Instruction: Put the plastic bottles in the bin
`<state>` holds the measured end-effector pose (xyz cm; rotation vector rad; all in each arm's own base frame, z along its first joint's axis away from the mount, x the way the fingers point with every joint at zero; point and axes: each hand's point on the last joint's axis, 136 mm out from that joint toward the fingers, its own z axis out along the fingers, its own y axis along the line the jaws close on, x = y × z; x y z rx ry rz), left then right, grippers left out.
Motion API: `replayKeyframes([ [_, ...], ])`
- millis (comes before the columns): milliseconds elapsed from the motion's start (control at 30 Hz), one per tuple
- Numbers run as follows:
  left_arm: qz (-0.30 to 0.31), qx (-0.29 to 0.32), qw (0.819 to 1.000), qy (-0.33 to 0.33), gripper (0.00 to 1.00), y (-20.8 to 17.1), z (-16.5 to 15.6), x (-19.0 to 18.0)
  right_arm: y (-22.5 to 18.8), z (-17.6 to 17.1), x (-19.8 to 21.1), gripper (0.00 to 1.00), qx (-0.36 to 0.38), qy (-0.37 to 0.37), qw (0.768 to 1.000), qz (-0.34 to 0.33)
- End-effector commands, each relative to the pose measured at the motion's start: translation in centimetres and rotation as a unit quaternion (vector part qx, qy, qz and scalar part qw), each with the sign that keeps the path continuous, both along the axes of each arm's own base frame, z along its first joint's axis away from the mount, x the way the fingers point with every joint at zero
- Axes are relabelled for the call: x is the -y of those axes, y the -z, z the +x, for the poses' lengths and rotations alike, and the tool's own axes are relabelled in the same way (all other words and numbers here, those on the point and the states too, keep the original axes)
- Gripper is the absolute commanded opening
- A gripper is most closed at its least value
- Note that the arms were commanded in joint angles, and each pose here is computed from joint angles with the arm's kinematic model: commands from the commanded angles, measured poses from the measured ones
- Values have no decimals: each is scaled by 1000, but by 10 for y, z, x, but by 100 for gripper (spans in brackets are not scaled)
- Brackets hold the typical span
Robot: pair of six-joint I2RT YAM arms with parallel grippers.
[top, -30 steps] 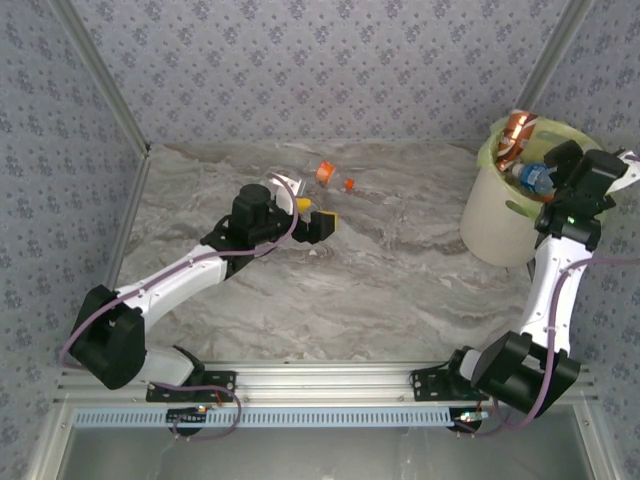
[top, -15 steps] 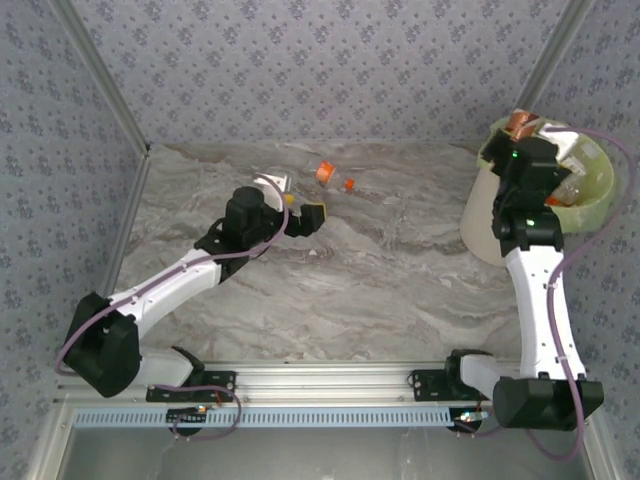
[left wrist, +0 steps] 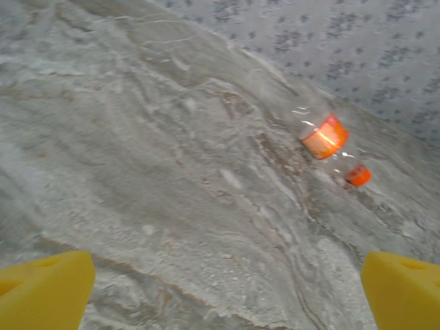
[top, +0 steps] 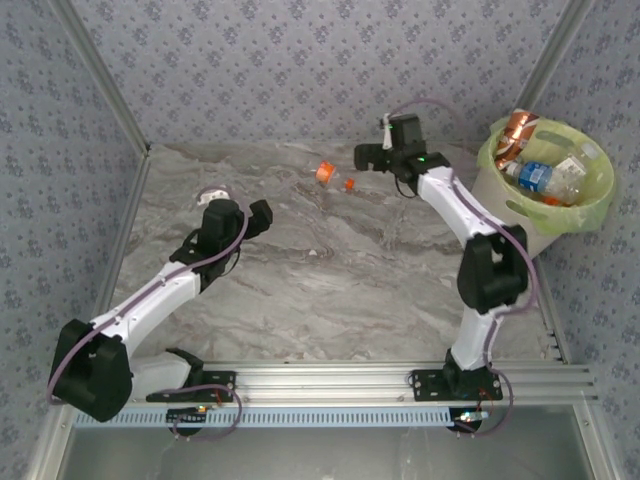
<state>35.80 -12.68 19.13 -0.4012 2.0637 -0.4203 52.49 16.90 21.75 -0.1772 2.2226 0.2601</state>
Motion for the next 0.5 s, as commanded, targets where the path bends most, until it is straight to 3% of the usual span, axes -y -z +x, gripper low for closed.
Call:
replayKeyframes([
  [0,0,-4,999,-42,99,-2,-7,-20,22,9,-37,100,-15,-134,991,-22],
  [200,9,-10,997,-73,99,4,-17,-39,83,39,-58,100,-74,-242,966,-59],
  [467,1,-9,994,-106,100,13,-31,-58,121,68,-82,100,-81,-265,961,-1],
])
